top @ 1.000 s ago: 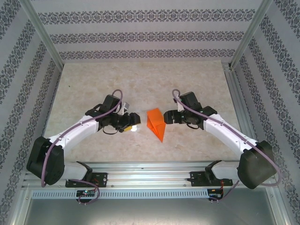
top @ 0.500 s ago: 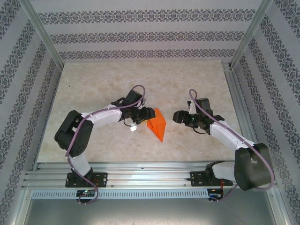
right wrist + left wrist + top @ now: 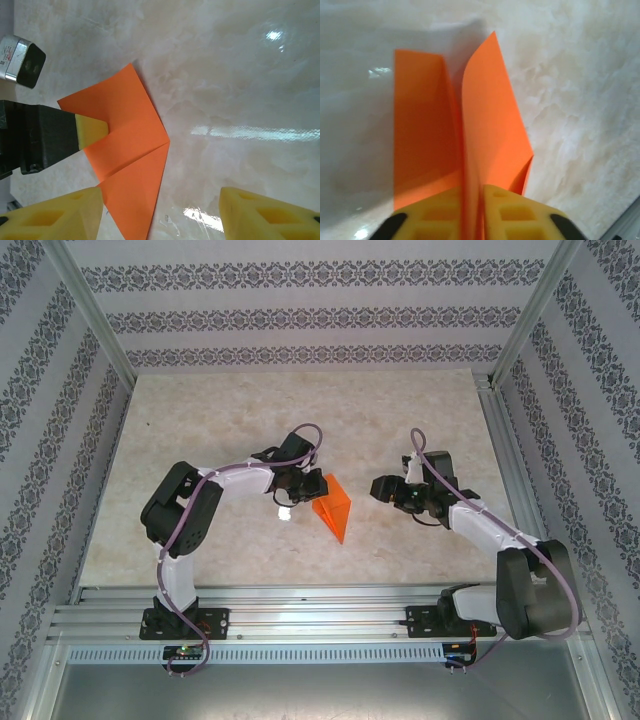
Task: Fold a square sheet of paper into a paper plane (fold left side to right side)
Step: Pick up the paper from the center of the table, then fold the wing for the fifth time at the center of the table.
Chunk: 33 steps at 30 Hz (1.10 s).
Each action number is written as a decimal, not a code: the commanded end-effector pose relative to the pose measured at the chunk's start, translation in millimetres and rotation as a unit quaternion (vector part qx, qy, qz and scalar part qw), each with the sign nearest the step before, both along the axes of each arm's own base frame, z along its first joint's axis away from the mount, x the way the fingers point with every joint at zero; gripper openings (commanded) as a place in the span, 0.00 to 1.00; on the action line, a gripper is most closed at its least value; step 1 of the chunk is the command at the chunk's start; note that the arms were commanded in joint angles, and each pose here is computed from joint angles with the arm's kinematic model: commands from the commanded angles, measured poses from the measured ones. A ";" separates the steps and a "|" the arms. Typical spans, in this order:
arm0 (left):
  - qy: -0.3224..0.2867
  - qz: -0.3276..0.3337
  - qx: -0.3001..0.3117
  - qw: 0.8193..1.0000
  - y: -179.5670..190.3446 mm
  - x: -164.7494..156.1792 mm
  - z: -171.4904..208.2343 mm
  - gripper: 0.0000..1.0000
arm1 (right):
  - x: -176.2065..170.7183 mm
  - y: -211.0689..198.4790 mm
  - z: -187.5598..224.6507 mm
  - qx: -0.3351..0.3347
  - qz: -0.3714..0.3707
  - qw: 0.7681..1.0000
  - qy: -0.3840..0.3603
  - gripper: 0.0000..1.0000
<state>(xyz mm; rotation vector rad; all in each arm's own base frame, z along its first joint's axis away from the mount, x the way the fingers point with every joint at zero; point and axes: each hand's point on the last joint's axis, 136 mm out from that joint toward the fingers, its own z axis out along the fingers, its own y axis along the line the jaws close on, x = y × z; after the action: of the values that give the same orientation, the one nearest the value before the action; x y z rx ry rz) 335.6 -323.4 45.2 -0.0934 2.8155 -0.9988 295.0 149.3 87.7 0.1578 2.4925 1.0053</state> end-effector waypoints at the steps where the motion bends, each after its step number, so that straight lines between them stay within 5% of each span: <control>1: -0.070 -0.044 -0.060 0.995 -8.7 13.7 33.7 0.05 | 3.1 14.6 9.9 0.080 0.018 0.997 -0.012 0.63; 7: -0.119 -0.091 -0.143 0.978 -2.1 14.0 72.3 0.00 | 1.0 31.2 17.3 0.142 0.066 0.987 -0.019 0.65; 17: -0.141 -0.156 -0.184 0.960 -9.6 0.6 99.4 0.00 | 12.9 49.0 21.3 0.203 0.107 0.972 -0.039 0.65; 29: -0.136 -0.168 -0.193 0.957 -12.2 -3.8 100.7 0.00 | 18.6 77.0 17.9 0.260 0.129 0.957 -0.027 0.49; 33: -0.134 -0.167 -0.182 0.960 -10.2 -3.2 96.4 0.00 | 19.4 78.7 16.8 0.270 0.128 0.954 -0.025 0.35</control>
<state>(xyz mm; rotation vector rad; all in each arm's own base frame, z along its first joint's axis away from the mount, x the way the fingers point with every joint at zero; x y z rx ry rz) 327.9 -329.5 123.1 0.3749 2.4934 -1.4731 310.0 223.4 88.2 0.0456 2.2547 1.7258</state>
